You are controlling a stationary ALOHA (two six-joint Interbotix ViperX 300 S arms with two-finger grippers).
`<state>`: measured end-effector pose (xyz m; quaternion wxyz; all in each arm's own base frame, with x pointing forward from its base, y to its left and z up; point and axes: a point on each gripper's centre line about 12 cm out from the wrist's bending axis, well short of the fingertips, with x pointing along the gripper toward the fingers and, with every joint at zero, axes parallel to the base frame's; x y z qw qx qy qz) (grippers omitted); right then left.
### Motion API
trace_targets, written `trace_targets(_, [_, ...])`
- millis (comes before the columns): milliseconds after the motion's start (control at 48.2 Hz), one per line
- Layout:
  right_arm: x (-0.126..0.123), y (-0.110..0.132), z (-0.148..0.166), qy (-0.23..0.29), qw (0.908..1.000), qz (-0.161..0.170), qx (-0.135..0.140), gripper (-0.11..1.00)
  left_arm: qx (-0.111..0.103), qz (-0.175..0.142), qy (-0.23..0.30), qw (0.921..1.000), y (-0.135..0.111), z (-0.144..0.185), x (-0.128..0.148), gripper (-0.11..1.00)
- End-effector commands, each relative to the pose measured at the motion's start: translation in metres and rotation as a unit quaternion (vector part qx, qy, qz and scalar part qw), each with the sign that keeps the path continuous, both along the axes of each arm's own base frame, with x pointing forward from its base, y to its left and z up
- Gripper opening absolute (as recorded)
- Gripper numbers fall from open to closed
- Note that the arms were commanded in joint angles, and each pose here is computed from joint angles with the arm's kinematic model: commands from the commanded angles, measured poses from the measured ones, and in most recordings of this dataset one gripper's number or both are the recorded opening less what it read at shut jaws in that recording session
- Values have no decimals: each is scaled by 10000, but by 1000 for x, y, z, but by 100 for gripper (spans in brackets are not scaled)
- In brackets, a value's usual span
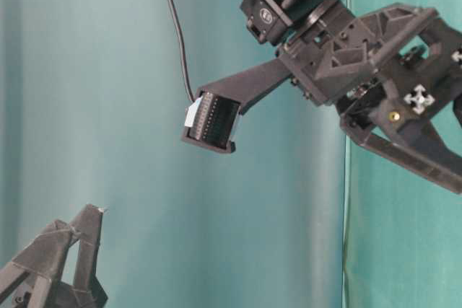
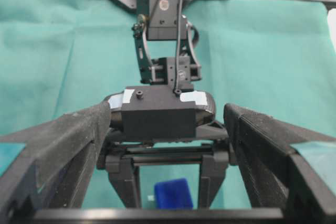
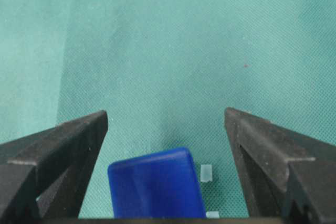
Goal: Handover the blue block to the right arm after grasping it with the left arm, then place it in the designated position.
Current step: 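Open the right gripper to release the cube and retract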
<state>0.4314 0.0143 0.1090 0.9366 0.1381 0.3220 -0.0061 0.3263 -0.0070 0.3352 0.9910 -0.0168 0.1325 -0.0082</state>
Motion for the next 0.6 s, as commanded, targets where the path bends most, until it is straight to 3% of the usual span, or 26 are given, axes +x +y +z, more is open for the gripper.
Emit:
trace_targets(0, [7,-1,24,-302,9995,-5,-15,90,-3,15,-161,9999,1,11,1,100])
trace_targets(581, [-26,-13,141,-673,9957,-252,-584,90,4,13,-169,9999,1,12,1,100])
